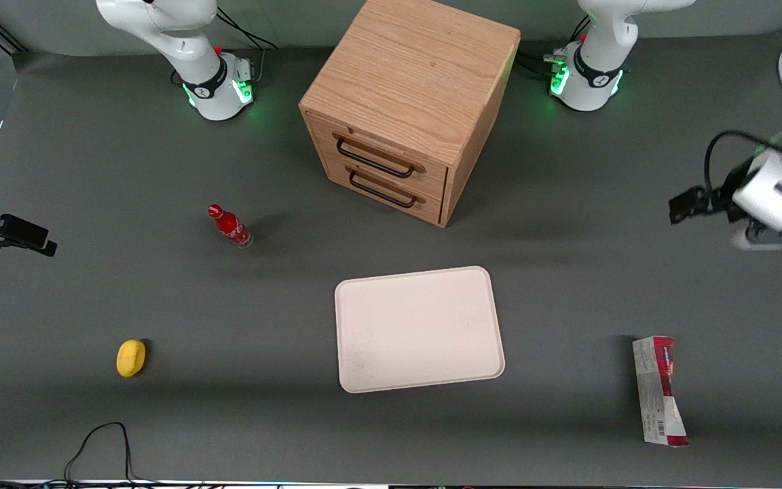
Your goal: Place red cookie box on tray
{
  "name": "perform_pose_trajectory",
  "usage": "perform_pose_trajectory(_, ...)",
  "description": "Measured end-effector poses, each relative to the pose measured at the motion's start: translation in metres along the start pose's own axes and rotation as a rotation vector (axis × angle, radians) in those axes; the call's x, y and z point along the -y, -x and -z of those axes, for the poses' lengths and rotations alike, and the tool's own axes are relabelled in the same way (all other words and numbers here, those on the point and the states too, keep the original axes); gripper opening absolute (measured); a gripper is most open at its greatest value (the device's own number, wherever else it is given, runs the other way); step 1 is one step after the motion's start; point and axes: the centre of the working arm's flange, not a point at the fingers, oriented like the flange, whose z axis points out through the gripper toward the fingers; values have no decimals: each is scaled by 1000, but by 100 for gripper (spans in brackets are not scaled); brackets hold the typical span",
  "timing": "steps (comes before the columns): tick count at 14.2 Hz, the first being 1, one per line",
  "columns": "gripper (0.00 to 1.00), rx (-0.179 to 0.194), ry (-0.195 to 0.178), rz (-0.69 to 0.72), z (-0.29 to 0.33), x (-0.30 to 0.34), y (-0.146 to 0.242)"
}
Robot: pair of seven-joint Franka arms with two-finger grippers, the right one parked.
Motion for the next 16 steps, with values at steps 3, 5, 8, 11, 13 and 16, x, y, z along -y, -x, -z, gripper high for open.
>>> perform_pose_trajectory(3, 100, -80, 10, -14, -59, -12, -81)
perform_pose_trajectory(5, 100, -149, 0, -9, -110, -10, -118)
perform_pose_trajectory(8, 100, -223, -68, -85, -179, 9, -154)
perform_pose_trajectory(11, 100, -254, -114, -127, -225, 28, -171)
perform_pose_trajectory(13, 100, -282, -116, -134, -245, 27, -176)
perform_pose_trajectory(16, 96, -286, -92, -102, -272, 25, -178)
